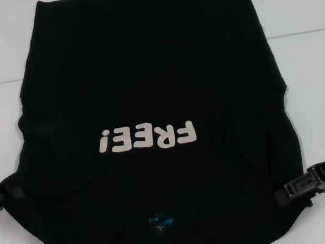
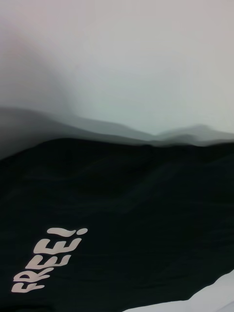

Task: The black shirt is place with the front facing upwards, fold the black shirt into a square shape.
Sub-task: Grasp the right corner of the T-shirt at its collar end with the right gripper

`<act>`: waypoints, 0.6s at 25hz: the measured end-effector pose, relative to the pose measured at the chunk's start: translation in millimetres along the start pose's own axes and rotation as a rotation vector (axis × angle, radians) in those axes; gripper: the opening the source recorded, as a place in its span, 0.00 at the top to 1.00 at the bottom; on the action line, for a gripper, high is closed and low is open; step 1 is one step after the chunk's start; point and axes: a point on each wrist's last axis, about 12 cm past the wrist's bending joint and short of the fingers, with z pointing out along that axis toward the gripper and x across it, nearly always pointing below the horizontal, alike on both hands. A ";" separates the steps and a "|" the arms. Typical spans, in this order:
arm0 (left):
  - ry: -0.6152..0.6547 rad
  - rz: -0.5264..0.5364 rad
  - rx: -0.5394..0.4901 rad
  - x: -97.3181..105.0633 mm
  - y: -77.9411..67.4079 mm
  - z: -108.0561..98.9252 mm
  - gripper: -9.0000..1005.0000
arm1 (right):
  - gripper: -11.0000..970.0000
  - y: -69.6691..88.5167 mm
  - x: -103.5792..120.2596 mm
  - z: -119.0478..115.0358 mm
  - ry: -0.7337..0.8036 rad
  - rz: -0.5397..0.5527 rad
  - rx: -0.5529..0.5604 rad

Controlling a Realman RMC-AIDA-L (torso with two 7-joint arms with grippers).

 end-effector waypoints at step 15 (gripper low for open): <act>-0.018 0.012 0.014 -1.8 -0.6 -1.4 0.96 | 0.27 4.4 -9.4 6.6 0.003 -0.037 0.047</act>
